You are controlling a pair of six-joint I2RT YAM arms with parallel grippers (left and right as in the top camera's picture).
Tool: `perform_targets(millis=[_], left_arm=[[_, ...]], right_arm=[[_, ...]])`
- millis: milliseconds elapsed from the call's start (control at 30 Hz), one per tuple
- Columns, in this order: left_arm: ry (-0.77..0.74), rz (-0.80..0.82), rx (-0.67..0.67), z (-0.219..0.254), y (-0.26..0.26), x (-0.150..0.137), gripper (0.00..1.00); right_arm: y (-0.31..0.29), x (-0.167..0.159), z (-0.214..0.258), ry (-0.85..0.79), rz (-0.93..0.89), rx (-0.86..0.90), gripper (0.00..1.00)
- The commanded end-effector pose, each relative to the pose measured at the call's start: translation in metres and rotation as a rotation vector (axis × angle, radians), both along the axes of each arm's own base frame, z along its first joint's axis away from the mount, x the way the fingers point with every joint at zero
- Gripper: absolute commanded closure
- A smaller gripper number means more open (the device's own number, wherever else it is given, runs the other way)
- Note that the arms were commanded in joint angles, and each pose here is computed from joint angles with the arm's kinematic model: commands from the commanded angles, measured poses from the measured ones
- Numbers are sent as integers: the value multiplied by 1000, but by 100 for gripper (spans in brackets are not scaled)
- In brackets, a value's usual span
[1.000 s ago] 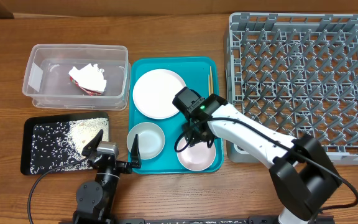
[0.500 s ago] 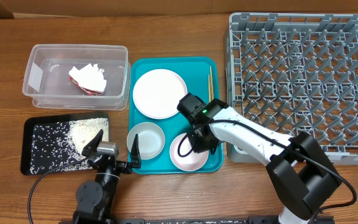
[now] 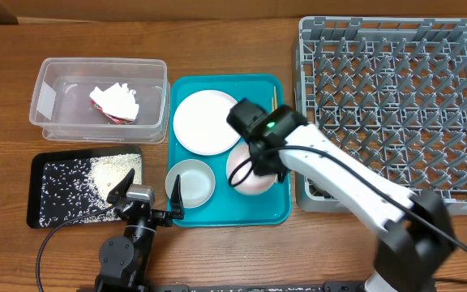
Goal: Sort waste into correct bins and load items into the dishwasher
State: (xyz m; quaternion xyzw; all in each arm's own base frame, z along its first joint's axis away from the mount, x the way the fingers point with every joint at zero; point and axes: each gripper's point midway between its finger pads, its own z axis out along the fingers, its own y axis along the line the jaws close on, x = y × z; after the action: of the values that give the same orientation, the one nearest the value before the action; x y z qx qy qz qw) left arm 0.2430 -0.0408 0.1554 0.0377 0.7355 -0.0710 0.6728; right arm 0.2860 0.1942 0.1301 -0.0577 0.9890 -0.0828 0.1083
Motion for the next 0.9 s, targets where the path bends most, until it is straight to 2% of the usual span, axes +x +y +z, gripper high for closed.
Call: perform_targets(millis=[0, 33, 133, 267, 633, 733, 867], left_arm=[[-8, -3, -21, 1, 0, 0, 0], [-8, -3, -21, 1, 0, 0, 0], [-8, -3, -21, 1, 0, 0, 0], [-8, -3, -21, 1, 0, 0, 0], [-8, -3, -21, 1, 0, 0, 0], [-8, -3, -21, 1, 0, 0, 0], [-8, -3, -21, 1, 0, 0, 0]], right_arm=[[-50, 35, 83, -409, -255, -90, 96], [-75, 38, 105, -529, -349, -155, 96], [-117, 40, 135, -711, -505, -287, 96], [-159, 47, 148, -791, -595, -422, 96], [-273, 59, 128, -705, -906, -597, 96], [-298, 58, 110, -621, -936, -672, 96], [-309, 60, 75, -437, -885, -712, 96]])
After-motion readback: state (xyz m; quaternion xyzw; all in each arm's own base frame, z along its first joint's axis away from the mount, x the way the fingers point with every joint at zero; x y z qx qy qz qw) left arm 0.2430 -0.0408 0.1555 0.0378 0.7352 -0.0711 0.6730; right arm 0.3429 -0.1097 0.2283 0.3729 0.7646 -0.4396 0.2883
